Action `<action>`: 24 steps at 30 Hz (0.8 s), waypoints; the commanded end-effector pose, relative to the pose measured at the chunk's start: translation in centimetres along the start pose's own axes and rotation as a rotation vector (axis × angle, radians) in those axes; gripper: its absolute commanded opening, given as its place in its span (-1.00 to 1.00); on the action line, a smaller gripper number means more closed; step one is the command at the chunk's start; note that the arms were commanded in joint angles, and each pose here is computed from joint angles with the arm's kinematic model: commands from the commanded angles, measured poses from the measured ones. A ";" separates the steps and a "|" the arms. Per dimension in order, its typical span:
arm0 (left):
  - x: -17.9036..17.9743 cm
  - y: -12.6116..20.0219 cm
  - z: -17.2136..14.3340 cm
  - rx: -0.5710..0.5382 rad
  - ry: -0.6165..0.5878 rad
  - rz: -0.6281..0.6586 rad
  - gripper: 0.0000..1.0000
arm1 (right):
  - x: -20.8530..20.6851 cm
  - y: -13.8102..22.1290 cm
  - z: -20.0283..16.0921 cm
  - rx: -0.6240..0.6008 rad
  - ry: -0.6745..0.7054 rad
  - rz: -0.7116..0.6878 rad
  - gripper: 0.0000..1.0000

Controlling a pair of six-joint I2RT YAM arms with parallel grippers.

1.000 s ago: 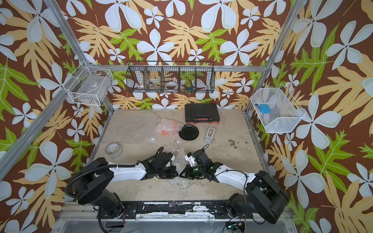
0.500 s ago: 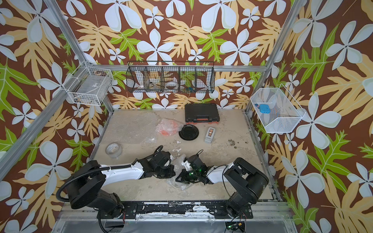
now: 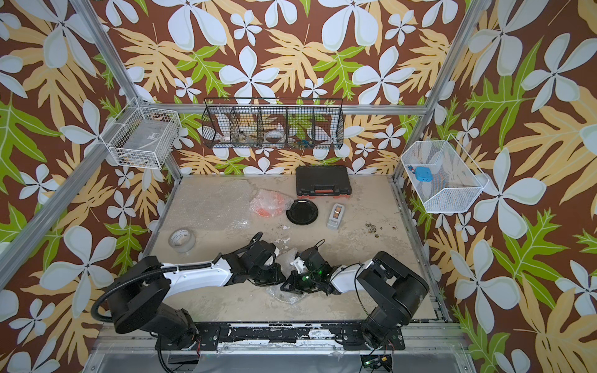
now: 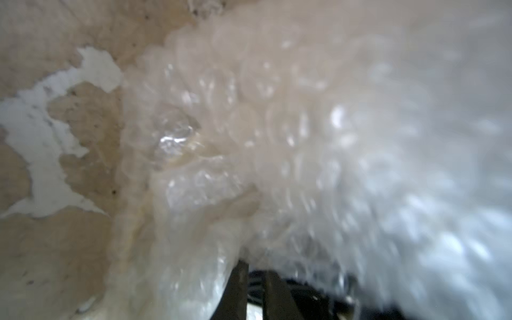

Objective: Wrap dinner plates in bubble wrap
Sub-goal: Wrap the plate in the bubble wrap.

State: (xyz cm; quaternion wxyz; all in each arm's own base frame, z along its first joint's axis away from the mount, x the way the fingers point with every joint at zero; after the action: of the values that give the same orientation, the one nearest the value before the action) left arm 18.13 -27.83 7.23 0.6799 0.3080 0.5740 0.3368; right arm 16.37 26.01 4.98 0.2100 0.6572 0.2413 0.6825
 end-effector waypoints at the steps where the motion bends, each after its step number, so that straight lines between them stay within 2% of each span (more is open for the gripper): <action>1: 3.3 -0.7 -0.6 0.012 -0.014 0.193 -0.78 | -2.4 0.5 -1.1 0.015 -0.063 -0.142 -1.00; 3: 5.0 -1.1 -1.1 0.031 -0.023 0.278 -0.79 | -2.0 1.0 -1.1 0.009 -0.052 -0.144 -0.96; 4: 5.6 -1.4 -1.4 0.046 -0.028 0.304 -0.80 | -1.5 1.3 -1.2 0.007 -0.043 -0.138 -0.82; 7: 6.6 -1.8 -1.9 0.067 -0.023 0.328 -0.81 | 0.0 2.7 -0.8 -0.035 -0.008 -0.138 -0.44; 9: 6.8 -2.0 -2.2 0.076 -0.019 0.326 -0.82 | 1.0 3.7 -0.7 -0.055 0.009 -0.133 -0.30; 11: 6.9 -2.1 -2.3 0.081 -0.016 0.325 -0.83 | 1.8 4.5 -0.6 -0.077 0.016 -0.126 -0.25; 15: 6.9 -2.2 -2.4 0.084 -0.016 0.324 -0.84 | 2.0 5.5 -0.6 -0.119 -0.015 -0.108 -0.28; 18: 6.8 -2.1 -2.3 0.082 -0.016 0.318 -0.84 | 0.9 5.6 -0.1 -0.145 -0.067 -0.093 -0.61; 20: 6.6 -2.0 -2.2 0.079 -0.017 0.313 -0.84 | 0.9 5.3 0.1 -0.147 -0.074 -0.058 -0.71; 24: 6.1 -1.8 -2.0 0.067 -0.019 0.298 -0.85 | 1.1 3.1 -0.8 -0.001 -0.061 0.039 -0.81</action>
State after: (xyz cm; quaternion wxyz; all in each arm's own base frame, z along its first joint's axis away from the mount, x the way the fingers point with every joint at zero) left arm 18.78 -28.51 5.13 0.6983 0.3201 0.5472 0.3323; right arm 16.10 22.75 7.27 0.2676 0.6692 0.2284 0.6545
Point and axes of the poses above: each gripper's point midway between its finger pads, its own y axis back along the fingers, its own x axis along the line the jaws close on, z = x × y, the point moved 5 cm from there along y, back along the fingers, and after that the axes turned 3 degrees about -y, right-handed, at the moved point
